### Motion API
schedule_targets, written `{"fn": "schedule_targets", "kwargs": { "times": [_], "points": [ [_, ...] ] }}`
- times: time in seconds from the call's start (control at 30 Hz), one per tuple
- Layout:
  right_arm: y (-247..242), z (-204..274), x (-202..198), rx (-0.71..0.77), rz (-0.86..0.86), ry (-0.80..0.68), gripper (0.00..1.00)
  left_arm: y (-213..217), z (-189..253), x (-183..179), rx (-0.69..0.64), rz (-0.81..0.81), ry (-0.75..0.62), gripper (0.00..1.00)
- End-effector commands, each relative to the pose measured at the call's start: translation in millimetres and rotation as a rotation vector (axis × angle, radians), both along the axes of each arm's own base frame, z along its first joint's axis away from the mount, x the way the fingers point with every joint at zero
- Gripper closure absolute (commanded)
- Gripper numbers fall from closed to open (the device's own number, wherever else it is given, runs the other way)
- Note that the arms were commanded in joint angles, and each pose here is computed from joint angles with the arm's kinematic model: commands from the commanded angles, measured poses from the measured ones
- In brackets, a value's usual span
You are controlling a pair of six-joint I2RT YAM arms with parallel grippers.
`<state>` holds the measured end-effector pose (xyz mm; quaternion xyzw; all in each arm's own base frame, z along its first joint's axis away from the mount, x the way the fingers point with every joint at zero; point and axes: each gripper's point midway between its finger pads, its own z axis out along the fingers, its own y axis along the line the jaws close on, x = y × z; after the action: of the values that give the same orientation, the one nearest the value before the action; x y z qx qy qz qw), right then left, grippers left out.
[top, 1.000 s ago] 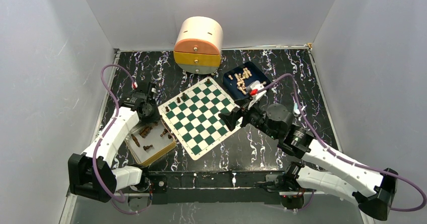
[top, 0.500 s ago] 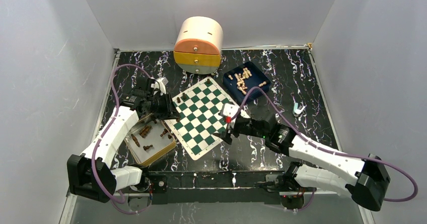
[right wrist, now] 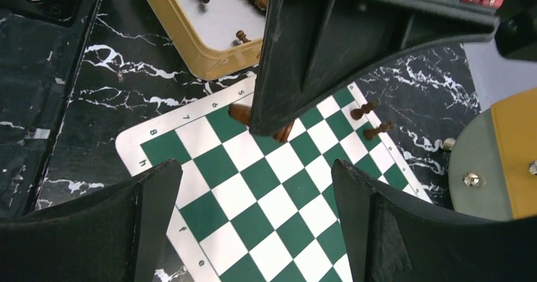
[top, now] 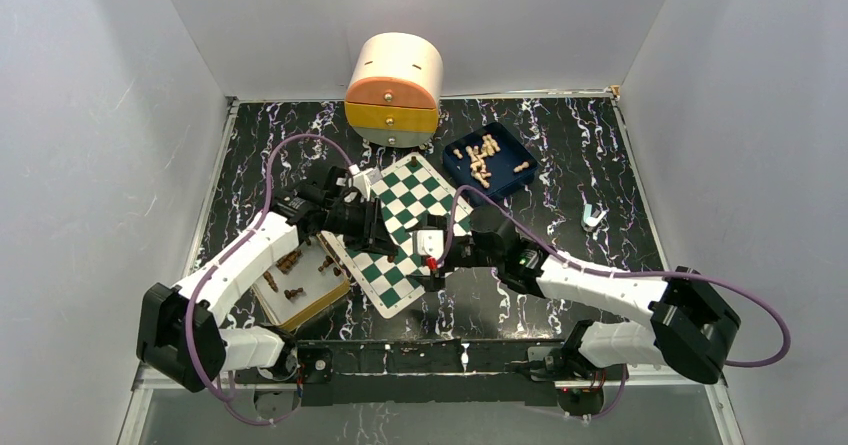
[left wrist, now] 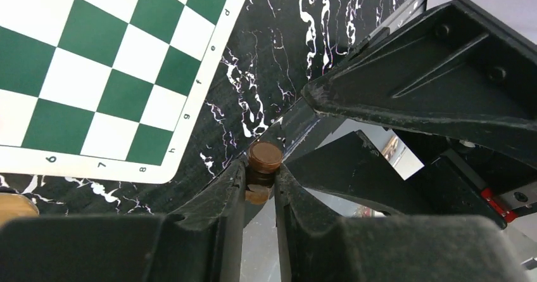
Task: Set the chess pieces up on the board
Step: Place the chess piece on the chessboard.
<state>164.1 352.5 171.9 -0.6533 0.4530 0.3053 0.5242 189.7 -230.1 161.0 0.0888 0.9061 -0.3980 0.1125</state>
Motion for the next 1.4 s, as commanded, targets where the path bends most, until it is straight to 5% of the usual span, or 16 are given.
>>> {"fn": "schedule_targets", "kwargs": {
  "times": [0.0, 0.6, 1.0, 1.2, 1.37],
  "points": [
    [16.5, 45.6, 6.6, 0.139, 0.04, -0.132, 0.01, -8.2, 4.5, -6.1, -0.045, -0.037, 0.022, 0.91],
    [31.3, 29.8, 3.2, 0.099, 0.153, -0.196, 0.3, -24.6, 3.6, -15.8, -0.078, -0.105, 0.061, 0.89],
    [31.0, 12.7, 1.4, 0.049, 0.17, -0.168, 0.78, -29.1, 9.4, -16.1, -0.097, -0.121, 0.061, 0.82],
    [28.6, 13.2, 3.6, 0.059, 0.142, -0.162, 0.88, -31.5, 16.5, -12.8, -0.106, -0.116, 0.053, 0.72],
    [26.7, 10.8, 8.2, 0.056, 0.096, -0.129, 0.89, -30.2, 24.3, -7.4, -0.094, -0.096, 0.019, 0.54]
  ]
}}
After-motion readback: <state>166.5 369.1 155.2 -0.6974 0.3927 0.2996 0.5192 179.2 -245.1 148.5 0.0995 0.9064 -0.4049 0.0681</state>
